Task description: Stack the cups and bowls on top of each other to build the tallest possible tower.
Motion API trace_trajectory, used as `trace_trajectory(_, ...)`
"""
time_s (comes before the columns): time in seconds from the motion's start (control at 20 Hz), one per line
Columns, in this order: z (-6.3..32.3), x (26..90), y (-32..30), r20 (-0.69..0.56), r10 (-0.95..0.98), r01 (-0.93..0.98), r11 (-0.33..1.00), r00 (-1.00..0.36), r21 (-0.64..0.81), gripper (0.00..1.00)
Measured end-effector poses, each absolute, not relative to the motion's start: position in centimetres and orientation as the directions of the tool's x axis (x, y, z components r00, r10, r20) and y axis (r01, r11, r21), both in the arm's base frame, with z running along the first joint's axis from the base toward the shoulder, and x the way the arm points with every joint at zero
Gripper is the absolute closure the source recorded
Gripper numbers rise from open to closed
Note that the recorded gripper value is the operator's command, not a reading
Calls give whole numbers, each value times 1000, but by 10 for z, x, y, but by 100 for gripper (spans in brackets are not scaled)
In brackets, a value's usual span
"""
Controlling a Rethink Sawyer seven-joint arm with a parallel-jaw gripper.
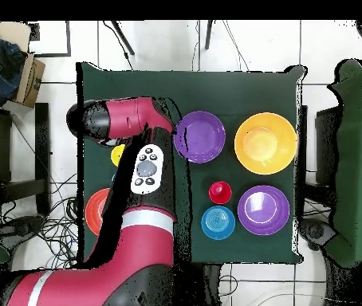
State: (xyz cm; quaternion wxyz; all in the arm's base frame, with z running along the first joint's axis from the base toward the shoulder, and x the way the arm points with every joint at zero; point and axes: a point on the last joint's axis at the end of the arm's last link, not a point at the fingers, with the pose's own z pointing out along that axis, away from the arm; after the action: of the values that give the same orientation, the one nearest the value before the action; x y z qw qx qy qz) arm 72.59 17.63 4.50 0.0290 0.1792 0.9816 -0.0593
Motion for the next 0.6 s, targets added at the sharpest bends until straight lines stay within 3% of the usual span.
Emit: trace_trajectory(0.6, 15, 719, 170, -46, 354, 357, 926, -934, -123, 0)
